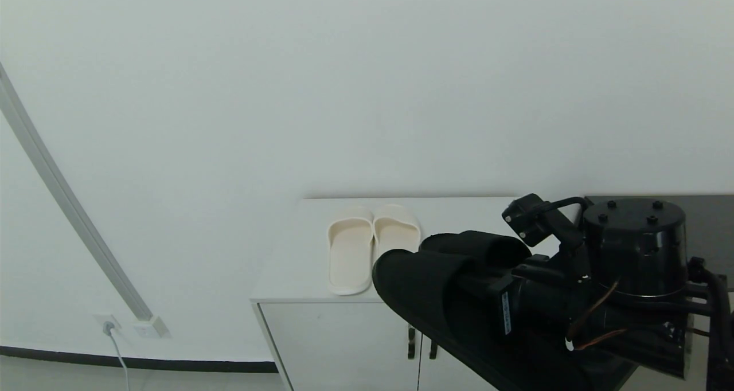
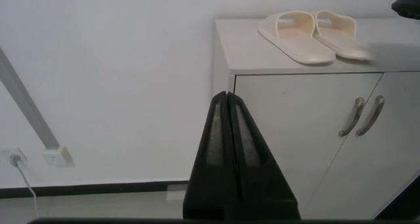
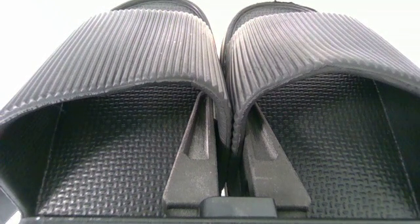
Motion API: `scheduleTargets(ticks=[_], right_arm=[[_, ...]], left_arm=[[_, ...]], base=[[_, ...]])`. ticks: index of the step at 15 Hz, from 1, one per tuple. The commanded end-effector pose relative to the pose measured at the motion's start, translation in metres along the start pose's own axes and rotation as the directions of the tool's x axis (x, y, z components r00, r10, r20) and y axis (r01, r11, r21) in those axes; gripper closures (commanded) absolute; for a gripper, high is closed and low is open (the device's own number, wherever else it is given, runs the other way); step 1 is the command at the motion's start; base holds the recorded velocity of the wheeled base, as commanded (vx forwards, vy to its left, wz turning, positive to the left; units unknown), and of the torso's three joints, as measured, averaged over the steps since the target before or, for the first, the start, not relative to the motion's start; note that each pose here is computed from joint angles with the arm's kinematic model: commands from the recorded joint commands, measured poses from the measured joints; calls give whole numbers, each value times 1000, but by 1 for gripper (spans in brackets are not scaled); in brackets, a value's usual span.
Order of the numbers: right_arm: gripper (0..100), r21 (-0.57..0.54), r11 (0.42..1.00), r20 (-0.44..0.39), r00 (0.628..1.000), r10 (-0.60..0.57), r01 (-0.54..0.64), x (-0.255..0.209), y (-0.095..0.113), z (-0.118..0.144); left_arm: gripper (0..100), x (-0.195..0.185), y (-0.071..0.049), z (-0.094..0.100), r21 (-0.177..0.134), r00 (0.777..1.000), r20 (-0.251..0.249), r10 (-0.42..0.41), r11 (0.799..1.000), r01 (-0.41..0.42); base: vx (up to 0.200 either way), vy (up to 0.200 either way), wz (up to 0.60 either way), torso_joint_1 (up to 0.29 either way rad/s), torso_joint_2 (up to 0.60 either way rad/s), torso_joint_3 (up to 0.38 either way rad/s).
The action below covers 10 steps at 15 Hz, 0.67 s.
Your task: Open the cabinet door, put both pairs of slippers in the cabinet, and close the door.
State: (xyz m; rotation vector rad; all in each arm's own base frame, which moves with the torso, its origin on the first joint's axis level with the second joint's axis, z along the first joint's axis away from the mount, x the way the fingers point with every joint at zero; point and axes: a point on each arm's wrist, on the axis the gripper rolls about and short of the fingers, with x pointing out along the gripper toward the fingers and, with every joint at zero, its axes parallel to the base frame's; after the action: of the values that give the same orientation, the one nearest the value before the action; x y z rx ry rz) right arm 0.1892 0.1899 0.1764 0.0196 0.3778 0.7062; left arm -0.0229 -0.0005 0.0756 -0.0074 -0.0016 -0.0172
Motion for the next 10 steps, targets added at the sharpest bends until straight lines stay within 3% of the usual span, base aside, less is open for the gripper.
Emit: scheduleTargets(ticks=[1,6,10], right_arm=[[100,-3,1000,-6,1000,10,-10,-3,1,-3],[100,-25,1000,-33,999,10,-11,-4,0,-11],[100,-26,1000,-34,999,7,-7,-6,-1,-12]], left_arm=[[100,0,0,0,0,1000,-2,0,1000,0],[100,0,0,0,0,1000,-2,2,1000,-2],[100,0,0,0,-2,1000,-2,3,1000,-3]], base=[[-200,0,0,-2,7,7],[-200,0,0,3,0,-1],[0,0,0,0,0,0]])
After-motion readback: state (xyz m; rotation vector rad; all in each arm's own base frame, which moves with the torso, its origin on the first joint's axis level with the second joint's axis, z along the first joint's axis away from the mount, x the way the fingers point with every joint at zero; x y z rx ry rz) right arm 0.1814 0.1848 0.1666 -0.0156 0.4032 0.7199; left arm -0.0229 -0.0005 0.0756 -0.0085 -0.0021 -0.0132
